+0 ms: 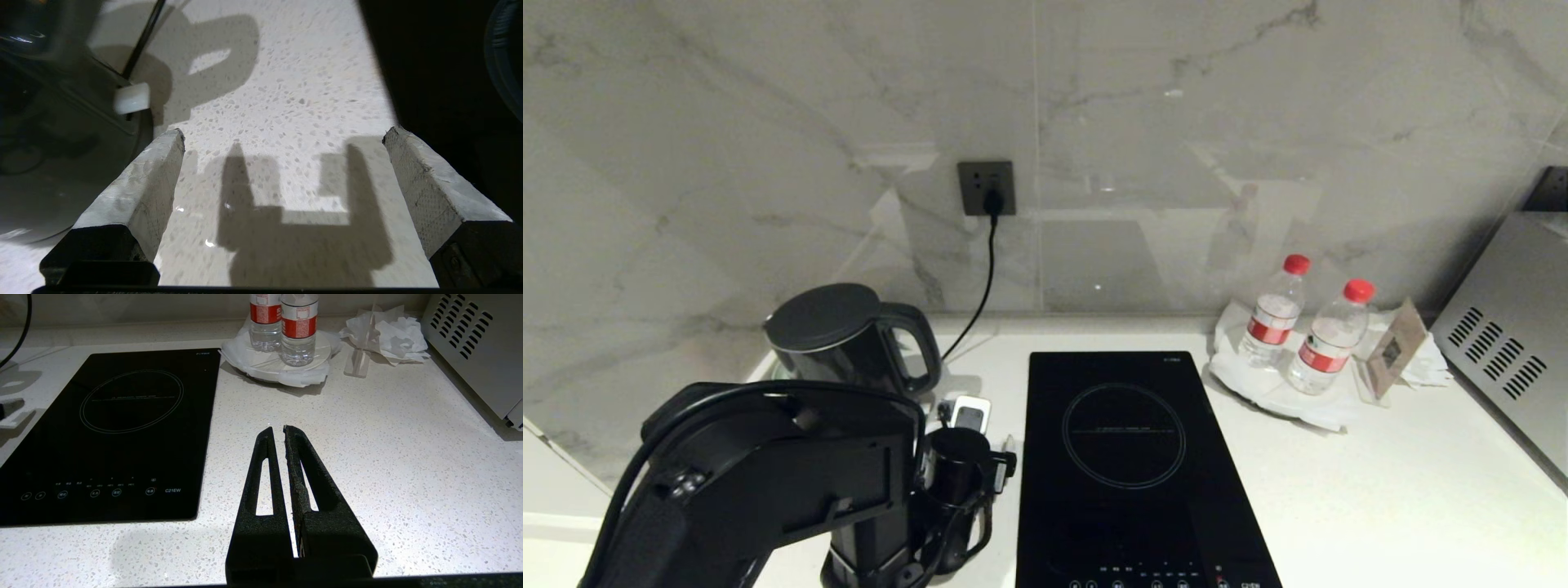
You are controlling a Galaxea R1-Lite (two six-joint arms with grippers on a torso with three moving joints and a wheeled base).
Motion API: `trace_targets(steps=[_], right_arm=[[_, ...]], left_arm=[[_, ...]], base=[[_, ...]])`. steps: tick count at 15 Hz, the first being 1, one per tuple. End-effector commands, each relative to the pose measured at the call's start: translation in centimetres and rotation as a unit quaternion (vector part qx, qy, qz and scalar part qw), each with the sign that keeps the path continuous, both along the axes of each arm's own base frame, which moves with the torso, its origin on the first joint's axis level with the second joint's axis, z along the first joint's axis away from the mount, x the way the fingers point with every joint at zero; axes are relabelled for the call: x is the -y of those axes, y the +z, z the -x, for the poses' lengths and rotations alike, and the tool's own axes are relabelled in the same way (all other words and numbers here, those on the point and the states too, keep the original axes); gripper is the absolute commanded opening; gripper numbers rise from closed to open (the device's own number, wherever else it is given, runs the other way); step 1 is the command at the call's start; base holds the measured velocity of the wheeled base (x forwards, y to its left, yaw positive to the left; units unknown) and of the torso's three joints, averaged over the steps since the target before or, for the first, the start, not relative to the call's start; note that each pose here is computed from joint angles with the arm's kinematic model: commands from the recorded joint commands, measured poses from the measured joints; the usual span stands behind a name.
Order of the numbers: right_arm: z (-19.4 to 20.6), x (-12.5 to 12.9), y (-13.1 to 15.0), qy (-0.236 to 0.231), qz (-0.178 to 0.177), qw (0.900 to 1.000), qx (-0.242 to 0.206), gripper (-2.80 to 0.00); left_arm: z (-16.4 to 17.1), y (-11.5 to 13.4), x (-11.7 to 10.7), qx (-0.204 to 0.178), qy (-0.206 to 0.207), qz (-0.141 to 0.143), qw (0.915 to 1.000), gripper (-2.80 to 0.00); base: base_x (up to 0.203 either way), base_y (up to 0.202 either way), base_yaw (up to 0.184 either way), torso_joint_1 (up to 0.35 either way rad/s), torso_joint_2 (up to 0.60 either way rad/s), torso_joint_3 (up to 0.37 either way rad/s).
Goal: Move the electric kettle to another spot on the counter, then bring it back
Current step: Pick up the kettle
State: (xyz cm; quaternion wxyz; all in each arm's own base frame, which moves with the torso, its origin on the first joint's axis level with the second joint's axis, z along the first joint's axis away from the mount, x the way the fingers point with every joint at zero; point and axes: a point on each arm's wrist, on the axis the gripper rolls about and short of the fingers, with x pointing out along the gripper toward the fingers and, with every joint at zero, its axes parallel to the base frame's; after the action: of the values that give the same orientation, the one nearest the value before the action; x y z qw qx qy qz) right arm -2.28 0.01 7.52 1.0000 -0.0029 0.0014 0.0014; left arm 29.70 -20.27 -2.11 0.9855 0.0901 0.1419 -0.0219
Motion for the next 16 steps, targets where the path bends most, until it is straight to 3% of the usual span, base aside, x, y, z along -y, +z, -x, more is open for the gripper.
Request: trace_targets(steps=[1,8,12,16], right_arm=[[0.0,0.0,0.0,0.000,0.000,1.000,0.000,-2.80],[0.0,0.0,0.0,0.000,0.000,1.000,-0.001,-2.80],[0.0,0.0,0.0,0.000,0.000,1.000,0.000,-2.80],[0.0,0.0,0.0,0.000,0.000,1.000,0.000,-2.80]], left_arm=[[1.9,3.2,0.0,0.024,-0.013,0.018,0.9995,0.00],[4.6,10.0,-1.0,0.085,-0.024,0.065,0.9940,0.00],[3.8,11.3,-0.4,0.092,-0.023,0.071,0.9930,0.00],[1.0,10.5,-0.1,0.093,-0.001,0.070,0.9932,0.00]], base=[[0.000,0.000,0.000,0.000,0.00,0.000],[0.000,0.000,0.000,0.000,0.00,0.000],[0.000,0.000,0.000,0.000,0.00,0.000],[0.000,0.000,0.000,0.000,0.00,0.000]])
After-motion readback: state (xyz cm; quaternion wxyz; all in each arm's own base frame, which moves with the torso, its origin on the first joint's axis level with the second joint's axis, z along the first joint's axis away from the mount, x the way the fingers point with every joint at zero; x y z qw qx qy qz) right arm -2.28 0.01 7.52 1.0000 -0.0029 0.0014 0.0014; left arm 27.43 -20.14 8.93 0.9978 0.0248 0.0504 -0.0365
